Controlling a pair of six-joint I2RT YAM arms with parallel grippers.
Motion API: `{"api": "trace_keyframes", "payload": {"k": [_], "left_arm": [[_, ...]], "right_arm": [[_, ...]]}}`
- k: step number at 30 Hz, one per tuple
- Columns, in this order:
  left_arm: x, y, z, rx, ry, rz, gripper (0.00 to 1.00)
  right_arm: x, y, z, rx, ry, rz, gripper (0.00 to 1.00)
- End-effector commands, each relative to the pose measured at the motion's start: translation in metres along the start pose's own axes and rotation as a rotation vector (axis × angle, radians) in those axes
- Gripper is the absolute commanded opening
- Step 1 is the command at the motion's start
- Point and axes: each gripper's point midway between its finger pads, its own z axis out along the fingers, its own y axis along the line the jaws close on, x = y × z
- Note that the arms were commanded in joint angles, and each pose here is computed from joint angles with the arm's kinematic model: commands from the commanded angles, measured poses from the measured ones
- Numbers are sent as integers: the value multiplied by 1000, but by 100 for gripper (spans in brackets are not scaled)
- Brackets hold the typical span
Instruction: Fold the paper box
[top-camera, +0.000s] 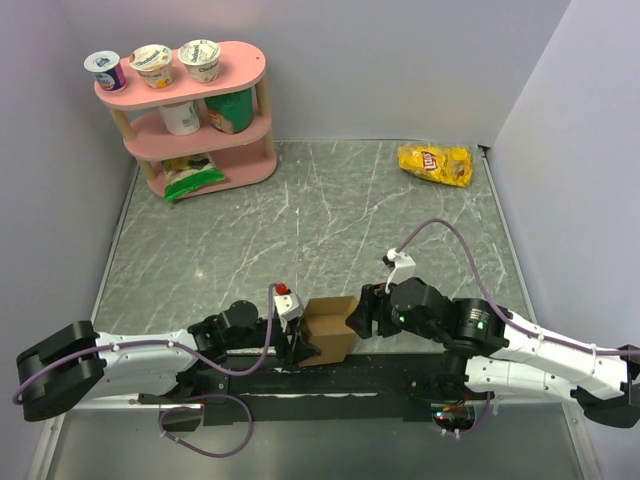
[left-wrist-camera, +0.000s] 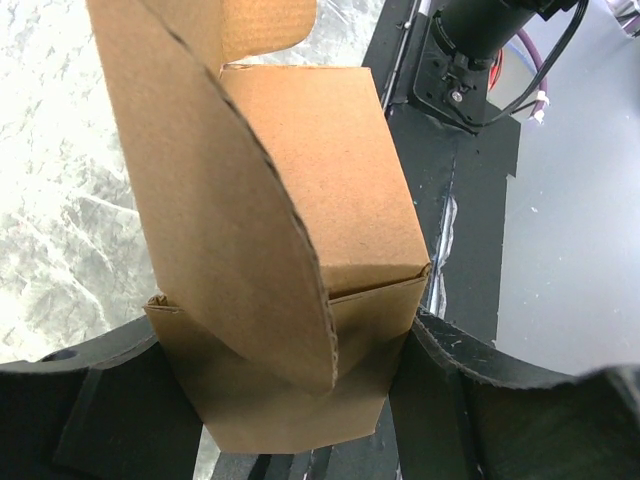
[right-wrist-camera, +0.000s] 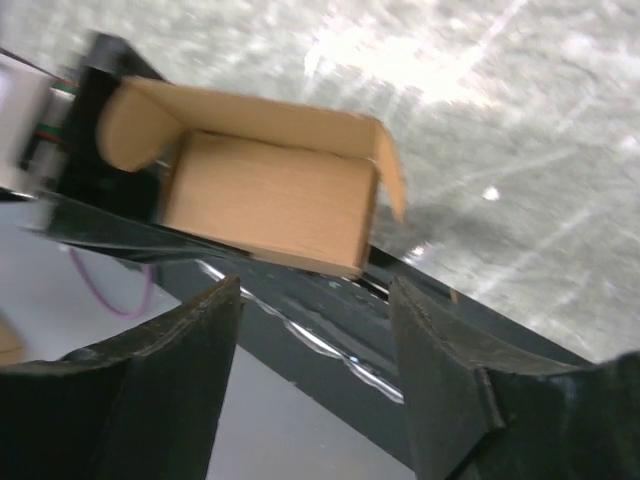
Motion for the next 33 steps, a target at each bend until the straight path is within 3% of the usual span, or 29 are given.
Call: {"api": "trace_keyframes", "payload": {"k": [1, 10, 24, 33], "left_arm": [[-23, 3, 8, -20, -53, 38, 34], [-25, 15, 13, -91, -36, 68, 33], [-20, 22, 20, -171, -3, 118, 33], [-22, 15, 18, -136, -21, 131, 33]], "right_arm": [[-42, 53, -5, -169, -123, 83, 79], [-56, 95, 27, -337, -160, 214, 68], [-37, 88, 70, -266, -64, 251, 64], [-21, 68, 84, -187, -18, 229, 36]]}}
